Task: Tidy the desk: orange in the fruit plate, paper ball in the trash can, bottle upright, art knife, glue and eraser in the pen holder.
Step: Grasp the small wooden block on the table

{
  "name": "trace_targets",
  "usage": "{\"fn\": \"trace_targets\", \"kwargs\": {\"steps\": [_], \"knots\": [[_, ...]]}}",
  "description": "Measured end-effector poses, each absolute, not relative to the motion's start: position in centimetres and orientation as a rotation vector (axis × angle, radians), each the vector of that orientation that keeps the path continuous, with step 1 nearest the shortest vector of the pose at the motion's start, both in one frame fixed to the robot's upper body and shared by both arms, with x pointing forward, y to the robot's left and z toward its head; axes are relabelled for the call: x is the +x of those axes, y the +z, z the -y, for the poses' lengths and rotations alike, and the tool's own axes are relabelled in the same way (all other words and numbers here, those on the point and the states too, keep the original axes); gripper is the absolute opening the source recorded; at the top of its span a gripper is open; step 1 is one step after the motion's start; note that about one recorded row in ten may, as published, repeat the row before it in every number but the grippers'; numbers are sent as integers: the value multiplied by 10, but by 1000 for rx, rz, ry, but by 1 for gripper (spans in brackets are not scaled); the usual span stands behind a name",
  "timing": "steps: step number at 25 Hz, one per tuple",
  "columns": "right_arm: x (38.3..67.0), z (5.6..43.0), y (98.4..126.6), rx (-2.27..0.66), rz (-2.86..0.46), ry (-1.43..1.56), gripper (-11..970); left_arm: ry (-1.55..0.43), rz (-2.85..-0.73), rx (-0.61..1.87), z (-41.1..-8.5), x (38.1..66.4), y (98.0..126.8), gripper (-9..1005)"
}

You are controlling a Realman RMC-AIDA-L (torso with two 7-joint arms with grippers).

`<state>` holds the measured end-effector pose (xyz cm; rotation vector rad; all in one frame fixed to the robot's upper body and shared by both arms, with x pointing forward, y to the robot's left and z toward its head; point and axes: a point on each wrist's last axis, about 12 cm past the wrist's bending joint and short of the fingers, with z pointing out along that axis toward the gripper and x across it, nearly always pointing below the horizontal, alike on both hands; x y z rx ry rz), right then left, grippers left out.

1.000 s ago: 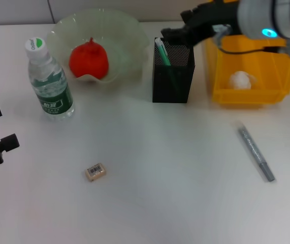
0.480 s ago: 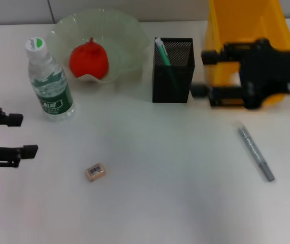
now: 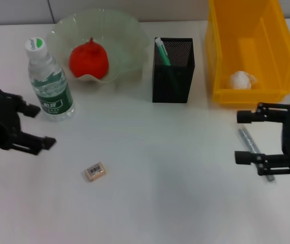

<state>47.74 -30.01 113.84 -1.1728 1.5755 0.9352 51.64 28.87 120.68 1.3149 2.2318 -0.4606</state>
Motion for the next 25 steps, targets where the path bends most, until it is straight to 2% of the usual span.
{"fn": "trace_targets", "kwargs": {"steps": [4, 6, 7, 12, 13, 14, 16, 19, 22, 25], "knots": [[472, 315, 1126, -1110, -1632, 938, 760, -369, -2284, 1431, -260, 525, 1199, 798], [471, 317, 1124, -1101, -1643, 938, 760, -369, -2284, 1431, -260, 525, 1199, 798], [471, 318, 1123, -1095, -1651, 939, 760, -324, -2332, 1464, -242, 528, 1195, 798], [469, 319, 1117, -1066, -1667, 958, 760, -290, -2359, 1512, -224, 529, 1191, 798], [469, 319, 1117, -1064, -1668, 960, 760, -258, -2379, 1548, -203, 528, 1182, 798], [469, 319, 1116, -1059, -1670, 968, 760, -230, -2401, 1548, -195, 529, 1177, 798], [469, 319, 1115, -1056, -1672, 970, 760, -230, -2401, 1548, -195, 529, 1177, 798], [469, 320, 1114, -1051, -1677, 969, 760, -145, -2447, 1509, -179, 531, 1161, 798], [469, 320, 1114, -1048, -1678, 970, 760, -145, -2447, 1509, -179, 531, 1161, 798], [469, 320, 1112, -1048, -1675, 971, 760, -172, -2525, 1493, -177, 533, 1148, 798]]}}
